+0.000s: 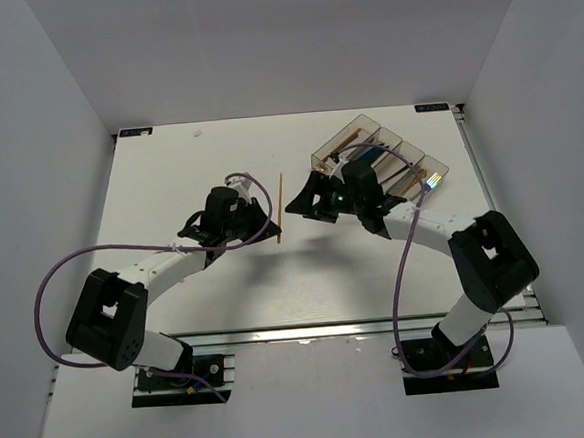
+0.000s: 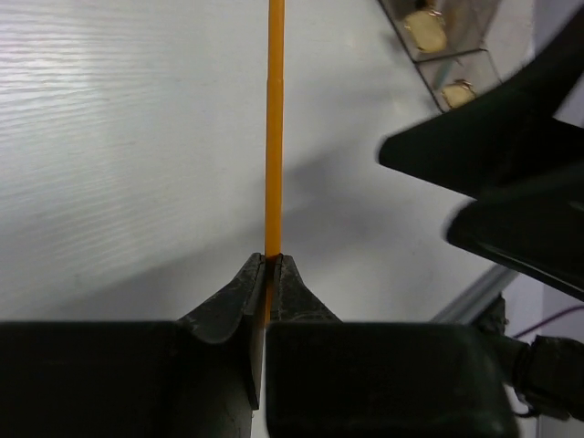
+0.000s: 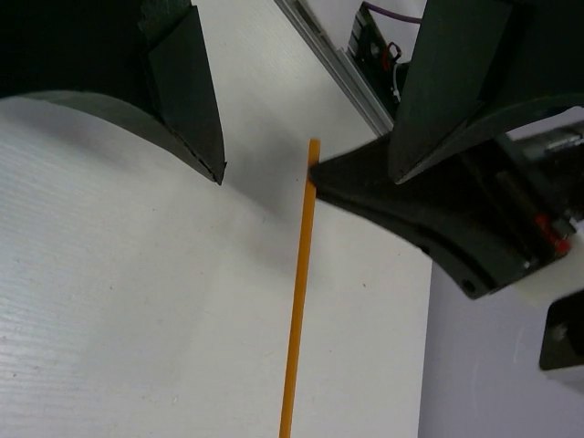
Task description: Sort the eating utensils into containers
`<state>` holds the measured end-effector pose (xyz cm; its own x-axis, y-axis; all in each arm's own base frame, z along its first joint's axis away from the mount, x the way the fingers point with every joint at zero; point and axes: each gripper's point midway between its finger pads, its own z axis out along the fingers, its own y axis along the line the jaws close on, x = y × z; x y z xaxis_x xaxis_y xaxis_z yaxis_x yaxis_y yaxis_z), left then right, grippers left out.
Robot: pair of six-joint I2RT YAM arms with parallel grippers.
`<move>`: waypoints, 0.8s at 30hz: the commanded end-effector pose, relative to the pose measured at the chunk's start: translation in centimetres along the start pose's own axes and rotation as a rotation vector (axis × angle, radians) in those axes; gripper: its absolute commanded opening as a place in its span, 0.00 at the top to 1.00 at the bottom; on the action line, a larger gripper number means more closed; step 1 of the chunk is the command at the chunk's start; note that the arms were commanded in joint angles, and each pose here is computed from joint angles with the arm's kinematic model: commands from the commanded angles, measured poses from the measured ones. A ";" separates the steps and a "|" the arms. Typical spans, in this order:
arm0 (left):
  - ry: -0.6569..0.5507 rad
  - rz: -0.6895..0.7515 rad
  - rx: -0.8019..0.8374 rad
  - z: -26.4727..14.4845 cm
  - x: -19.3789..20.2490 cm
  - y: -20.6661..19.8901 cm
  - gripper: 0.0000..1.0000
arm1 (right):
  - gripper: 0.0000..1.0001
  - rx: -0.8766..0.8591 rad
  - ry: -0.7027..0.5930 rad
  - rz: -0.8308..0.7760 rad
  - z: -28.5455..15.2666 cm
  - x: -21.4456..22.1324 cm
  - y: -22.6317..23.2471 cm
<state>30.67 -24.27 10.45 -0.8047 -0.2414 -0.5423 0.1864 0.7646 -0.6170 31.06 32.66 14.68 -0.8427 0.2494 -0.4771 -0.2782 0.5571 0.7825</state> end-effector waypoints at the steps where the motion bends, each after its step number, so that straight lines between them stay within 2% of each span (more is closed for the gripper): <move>1: -0.036 0.067 0.187 -1.4 -0.8 -4.2 1.00 | 0.24 -0.014 -0.056 0.005 1.5 -2.0 1.9; 9: 0.007 0.071 0.264 -1.1 0.5 -5.6 1.00 | 0.29 0.004 -0.048 0.005 3.1 -1.9 1.7; 10: 0.006 0.072 0.268 -1.1 0.6 -5.7 1.00 | 0.32 0.002 -0.044 0.007 3.3 -1.8 1.7; 13: 0.006 0.077 0.265 -1.0 0.5 -5.8 1.00 | 0.58 -0.013 -0.031 0.008 3.6 -1.6 1.8; 14: 0.001 0.079 0.269 -1.2 0.3 -6.1 0.96 | 0.74 -0.018 -0.029 0.008 3.6 -1.6 2.0; 16: -0.013 0.084 0.240 -1.3 -0.2 -5.8 0.82 | 0.92 -0.023 -0.036 0.004 3.7 -1.8 2.0; 17: -0.027 0.089 0.235 -1.6 -0.6 -6.0 0.58 | 1.00 -0.024 -0.037 0.003 3.6 -1.8 2.1; 19: -0.047 0.089 0.141 -1.7 -1.4 -4.8 0.29 | 1.00 -0.012 -0.052 0.002 3.5 -2.3 1.9; 20: -0.061 0.093 0.105 -2.0 -1.9 -4.5 0.10 | 1.00 0.003 -0.068 -0.006 3.5 -2.8 1.7; 21: -0.083 0.095 0.065 -2.4 -2.9 -4.4 0.02 | 1.00 0.019 -0.088 -0.002 3.2 -3.6 1.3; 22: -0.063 0.099 -0.009 -2.9 -2.5 -3.1 0.02 | 1.00 0.037 -0.097 0.003 3.0 -4.0 0.8; 24: -0.129 0.106 -0.143 -4.2 -4.1 -1.5 0.02 | 1.00 0.068 -0.149 0.017 2.3 -6.0 -0.3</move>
<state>30.28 -25.34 13.48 -0.7770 -0.2037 -0.5957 0.2551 0.7631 -0.5938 33.93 34.56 13.52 -0.8403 0.2944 -0.4551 -0.2161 0.5881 0.7794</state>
